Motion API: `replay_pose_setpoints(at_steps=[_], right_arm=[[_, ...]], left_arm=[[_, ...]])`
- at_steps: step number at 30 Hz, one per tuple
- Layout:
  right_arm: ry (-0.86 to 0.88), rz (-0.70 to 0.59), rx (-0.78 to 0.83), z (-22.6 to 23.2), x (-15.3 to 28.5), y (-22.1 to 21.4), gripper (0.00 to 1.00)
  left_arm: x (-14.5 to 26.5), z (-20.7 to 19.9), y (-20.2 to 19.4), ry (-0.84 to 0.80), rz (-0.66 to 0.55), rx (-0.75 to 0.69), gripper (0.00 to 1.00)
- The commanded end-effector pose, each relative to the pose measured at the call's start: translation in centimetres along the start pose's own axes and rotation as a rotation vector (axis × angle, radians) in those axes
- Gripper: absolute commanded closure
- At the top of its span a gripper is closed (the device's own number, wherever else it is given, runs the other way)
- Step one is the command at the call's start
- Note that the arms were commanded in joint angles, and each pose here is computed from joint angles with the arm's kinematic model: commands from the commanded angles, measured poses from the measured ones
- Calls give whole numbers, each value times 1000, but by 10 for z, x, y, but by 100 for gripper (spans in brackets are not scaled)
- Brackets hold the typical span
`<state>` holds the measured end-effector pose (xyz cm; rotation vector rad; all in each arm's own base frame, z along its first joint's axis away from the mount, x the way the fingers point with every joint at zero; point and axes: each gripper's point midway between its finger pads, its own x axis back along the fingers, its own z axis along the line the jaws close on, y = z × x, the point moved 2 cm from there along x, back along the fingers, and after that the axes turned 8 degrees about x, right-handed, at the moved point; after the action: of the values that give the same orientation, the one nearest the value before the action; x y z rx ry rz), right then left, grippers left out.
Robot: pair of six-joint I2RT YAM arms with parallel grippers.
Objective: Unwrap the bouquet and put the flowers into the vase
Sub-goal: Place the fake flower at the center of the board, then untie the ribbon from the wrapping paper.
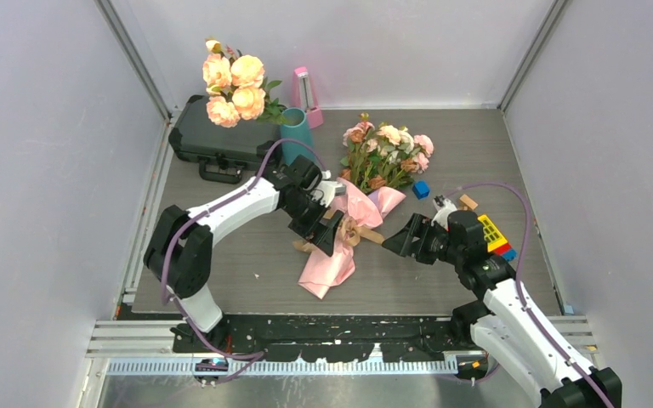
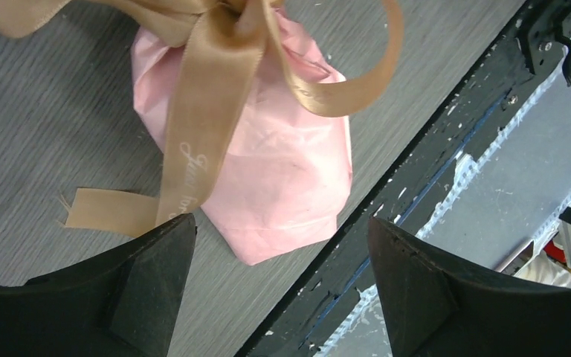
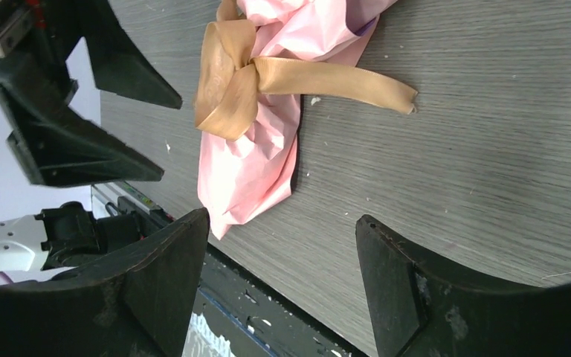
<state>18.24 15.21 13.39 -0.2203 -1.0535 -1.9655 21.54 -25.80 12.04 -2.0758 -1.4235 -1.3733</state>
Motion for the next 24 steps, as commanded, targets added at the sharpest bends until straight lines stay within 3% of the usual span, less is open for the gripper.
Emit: replay_pose_setpoints(at_steps=[1, 8, 12, 24], right_arm=[[59, 0, 22, 10, 5, -1, 23], [86, -10, 30, 15, 8, 1, 23], [94, -15, 34, 17, 8, 2, 23], [112, -4, 36, 18, 8, -1, 24]], left_arm=[[11, 4, 7, 1, -25, 18, 14], [7, 20, 9, 33, -34, 66, 17], [-1, 25, 7, 36, -1, 91, 30], [-16, 33, 2, 38, 33, 145, 35]])
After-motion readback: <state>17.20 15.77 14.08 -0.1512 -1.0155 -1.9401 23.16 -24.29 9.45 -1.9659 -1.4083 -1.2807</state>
